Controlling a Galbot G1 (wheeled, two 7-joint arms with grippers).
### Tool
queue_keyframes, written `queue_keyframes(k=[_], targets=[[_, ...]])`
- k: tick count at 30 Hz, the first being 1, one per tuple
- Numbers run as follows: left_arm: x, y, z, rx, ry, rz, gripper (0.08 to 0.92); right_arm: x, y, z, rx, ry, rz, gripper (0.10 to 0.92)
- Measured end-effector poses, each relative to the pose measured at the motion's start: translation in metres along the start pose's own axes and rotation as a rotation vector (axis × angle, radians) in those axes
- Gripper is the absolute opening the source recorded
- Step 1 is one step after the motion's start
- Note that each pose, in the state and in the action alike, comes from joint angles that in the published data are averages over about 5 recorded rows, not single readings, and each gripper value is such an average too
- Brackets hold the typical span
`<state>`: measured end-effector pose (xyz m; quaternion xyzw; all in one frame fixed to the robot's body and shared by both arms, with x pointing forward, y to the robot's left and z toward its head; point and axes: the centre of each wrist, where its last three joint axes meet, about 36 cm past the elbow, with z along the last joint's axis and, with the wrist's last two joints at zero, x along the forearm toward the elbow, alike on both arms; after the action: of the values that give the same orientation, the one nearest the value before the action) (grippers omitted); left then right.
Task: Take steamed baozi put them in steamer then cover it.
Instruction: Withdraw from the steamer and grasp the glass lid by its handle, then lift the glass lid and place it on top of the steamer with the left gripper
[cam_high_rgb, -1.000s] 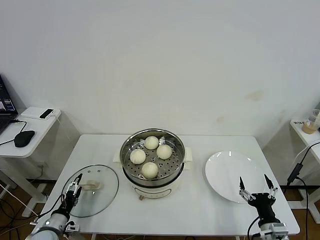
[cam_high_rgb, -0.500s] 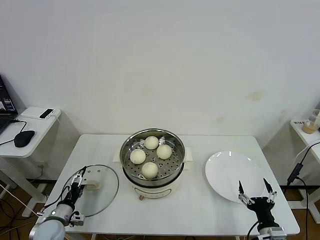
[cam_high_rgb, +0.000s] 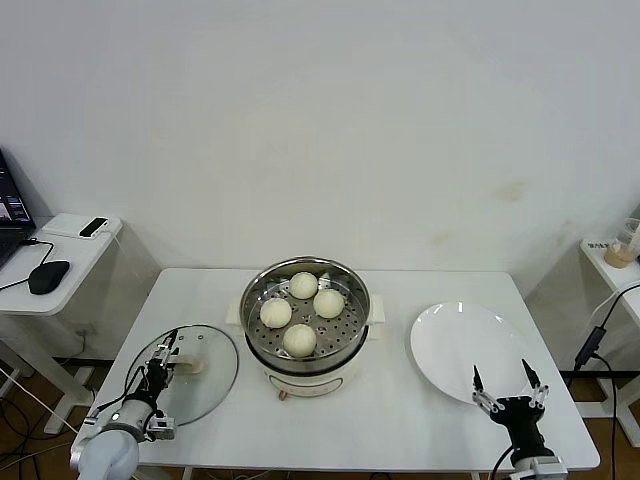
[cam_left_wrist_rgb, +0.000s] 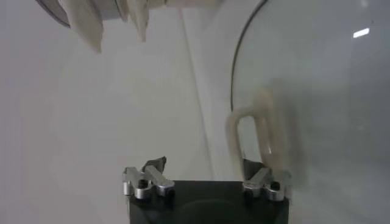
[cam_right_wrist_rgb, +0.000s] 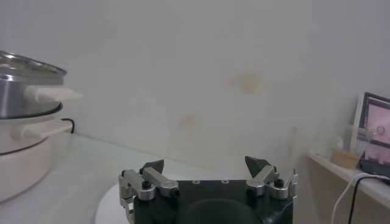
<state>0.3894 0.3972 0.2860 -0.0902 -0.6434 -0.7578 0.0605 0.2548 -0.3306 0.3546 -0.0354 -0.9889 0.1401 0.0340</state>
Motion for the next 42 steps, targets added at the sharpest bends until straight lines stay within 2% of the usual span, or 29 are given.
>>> queue_keyframes(k=[14, 17, 28, 38, 42], targets=[[0.003, -0.005, -0.001, 0.088, -0.004, -0.037, 0.191, -0.001, 0.001, -0.001, 0.009, -0.002, -0.013, 0.823], [0.006, -0.003, 0.0, 0.103, 0.002, -0.058, 0.143, -0.002, 0.001, -0.002, 0.012, -0.005, -0.018, 0.823], [0.029, 0.02, 0.013, 0.097, 0.042, -0.142, 0.138, -0.001, 0.003, -0.002, 0.024, -0.008, -0.038, 0.823], [0.038, 0.079, 0.045, 0.042, 0.078, -0.208, 0.138, -0.001, 0.005, -0.001, 0.033, -0.004, -0.06, 0.823], [0.039, 0.104, 0.052, 0.026, 0.079, -0.229, 0.138, 0.001, 0.006, -0.001, 0.039, -0.001, -0.066, 0.823]])
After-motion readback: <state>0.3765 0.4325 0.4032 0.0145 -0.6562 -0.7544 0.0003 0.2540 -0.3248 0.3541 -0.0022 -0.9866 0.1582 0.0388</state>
